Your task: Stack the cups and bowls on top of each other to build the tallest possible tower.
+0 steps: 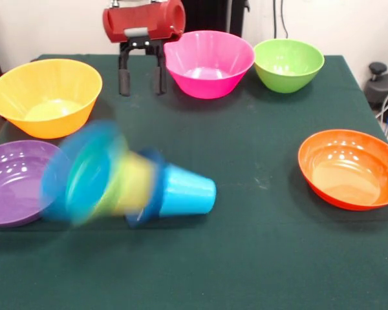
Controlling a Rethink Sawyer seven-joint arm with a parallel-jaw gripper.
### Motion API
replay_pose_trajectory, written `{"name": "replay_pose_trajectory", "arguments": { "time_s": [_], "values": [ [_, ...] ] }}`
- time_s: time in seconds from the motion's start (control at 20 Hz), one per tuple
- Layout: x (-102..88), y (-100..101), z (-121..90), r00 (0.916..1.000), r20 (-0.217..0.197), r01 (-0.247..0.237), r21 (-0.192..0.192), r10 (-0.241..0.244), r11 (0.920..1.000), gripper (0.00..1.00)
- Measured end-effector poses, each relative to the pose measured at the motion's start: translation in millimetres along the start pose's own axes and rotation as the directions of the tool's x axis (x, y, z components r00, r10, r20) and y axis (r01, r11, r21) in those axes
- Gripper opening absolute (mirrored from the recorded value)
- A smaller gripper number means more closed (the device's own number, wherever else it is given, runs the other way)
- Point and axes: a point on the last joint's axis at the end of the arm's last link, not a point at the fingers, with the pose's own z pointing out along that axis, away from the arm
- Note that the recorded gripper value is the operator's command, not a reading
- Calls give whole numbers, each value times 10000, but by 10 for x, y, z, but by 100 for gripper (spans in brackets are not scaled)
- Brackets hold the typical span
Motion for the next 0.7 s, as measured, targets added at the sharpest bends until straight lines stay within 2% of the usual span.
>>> {"name": "replay_pose_trajectory", "arguments": {
  "time_s": [0.2, 0.7],
  "values": [
    [14, 116, -12, 9999, 8, 160, -108, -160, 9998, 100],
    [-104, 256, -92, 9993, 274, 271, -178, -266, 9995, 100]
  ]
}}
